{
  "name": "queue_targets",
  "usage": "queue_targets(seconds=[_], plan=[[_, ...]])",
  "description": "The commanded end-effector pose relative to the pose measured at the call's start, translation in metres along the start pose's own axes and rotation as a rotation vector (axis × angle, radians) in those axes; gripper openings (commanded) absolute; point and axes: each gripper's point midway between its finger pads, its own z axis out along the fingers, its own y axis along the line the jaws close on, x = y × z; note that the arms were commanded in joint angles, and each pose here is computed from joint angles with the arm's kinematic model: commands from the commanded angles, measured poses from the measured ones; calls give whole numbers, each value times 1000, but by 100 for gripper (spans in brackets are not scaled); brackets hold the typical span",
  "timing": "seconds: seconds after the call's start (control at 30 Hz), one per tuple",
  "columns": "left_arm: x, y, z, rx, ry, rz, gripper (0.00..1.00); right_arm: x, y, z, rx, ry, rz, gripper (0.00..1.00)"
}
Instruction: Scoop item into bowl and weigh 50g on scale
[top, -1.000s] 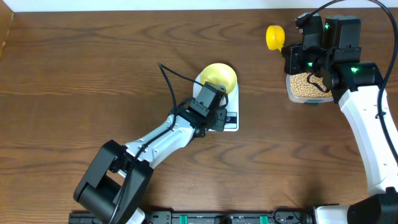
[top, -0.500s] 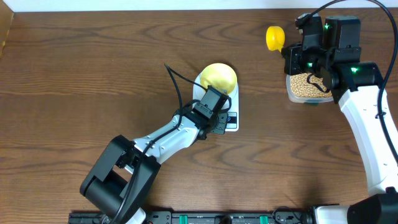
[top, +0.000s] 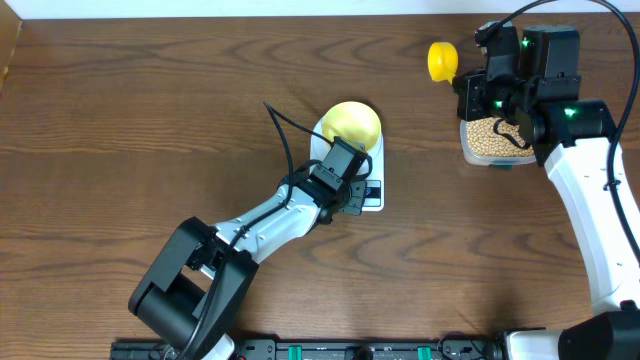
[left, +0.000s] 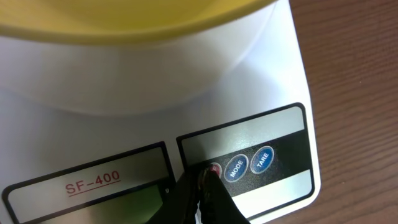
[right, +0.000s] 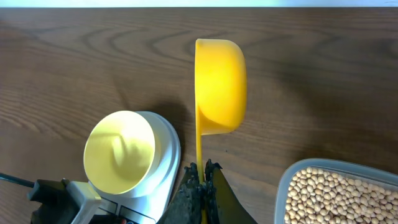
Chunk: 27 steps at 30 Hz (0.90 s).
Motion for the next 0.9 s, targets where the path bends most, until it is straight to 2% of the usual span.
queue_targets(seconds=[0.0,0.5,0.87], plan=[[8,2,7,-1,27,-1,7,-3,-1,-3,4,-9,-15,1],[23,9,9,-27,89,-3,7,-2,-1,-3,5,-7,-14,2],[22,6,9,-12,85,-3,7,-2,-1,-3,4,-6,-14,1]])
